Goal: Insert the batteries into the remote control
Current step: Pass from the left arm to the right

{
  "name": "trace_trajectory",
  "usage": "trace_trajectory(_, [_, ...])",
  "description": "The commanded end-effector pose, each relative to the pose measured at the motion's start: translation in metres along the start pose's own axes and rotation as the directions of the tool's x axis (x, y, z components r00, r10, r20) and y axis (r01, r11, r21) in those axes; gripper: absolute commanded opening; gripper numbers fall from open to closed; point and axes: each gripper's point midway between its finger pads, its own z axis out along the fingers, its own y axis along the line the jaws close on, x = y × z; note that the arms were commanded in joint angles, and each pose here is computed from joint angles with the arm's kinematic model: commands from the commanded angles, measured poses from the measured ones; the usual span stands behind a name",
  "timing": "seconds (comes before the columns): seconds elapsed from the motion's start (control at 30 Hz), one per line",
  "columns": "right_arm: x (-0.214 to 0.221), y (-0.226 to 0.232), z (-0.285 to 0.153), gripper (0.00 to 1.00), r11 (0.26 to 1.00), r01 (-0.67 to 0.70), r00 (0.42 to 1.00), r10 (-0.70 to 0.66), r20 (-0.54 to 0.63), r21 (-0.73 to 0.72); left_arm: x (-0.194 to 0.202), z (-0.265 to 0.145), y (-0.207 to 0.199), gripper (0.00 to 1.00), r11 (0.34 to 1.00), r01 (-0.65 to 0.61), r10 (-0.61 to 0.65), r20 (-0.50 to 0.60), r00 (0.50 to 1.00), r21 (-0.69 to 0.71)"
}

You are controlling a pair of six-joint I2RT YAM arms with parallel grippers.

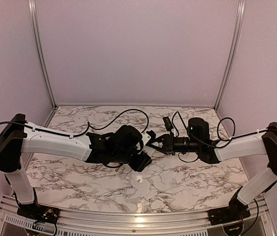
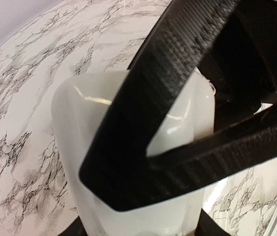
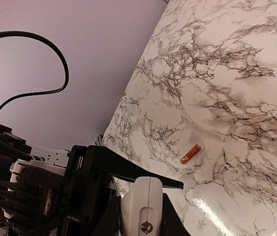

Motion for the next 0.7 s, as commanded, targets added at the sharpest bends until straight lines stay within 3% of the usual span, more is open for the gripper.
trace_trajectory(0.0, [-0.011,0.006,-0.003,0.00,1.000,0.004,1.000,-0.003,0.013,-0.016,-0.022,-0.027,0.009,0.72,0.999,0.010,-0.008,0.045,0.999,-0.039])
trace_trajectory(0.1, [-0.017,0.002,-0.012,0.00,1.000,0.013,0.999,-0.013,0.035,-0.006,-0.014,-0.039,0.023,0.82,0.997,0.046,-0.045,0.022,0.999,-0.058])
trace_trajectory(0.27, [-0.024,-0.007,-0.028,0.00,0.999,0.038,0.997,-0.039,0.072,0.023,0.023,-0.047,0.059,0.81,0.981,0.182,-0.187,-0.062,0.980,-0.068])
trace_trajectory(0.47, [-0.025,-0.006,-0.037,0.00,0.997,0.076,0.994,-0.077,0.071,0.025,0.073,-0.041,0.088,0.62,0.963,0.226,-0.252,-0.203,0.946,-0.143])
trace_trajectory(0.67, [-0.023,-0.010,-0.040,0.00,0.994,0.095,0.994,-0.098,0.056,0.047,0.095,-0.025,0.086,0.46,0.964,0.224,-0.258,-0.300,0.918,-0.143])
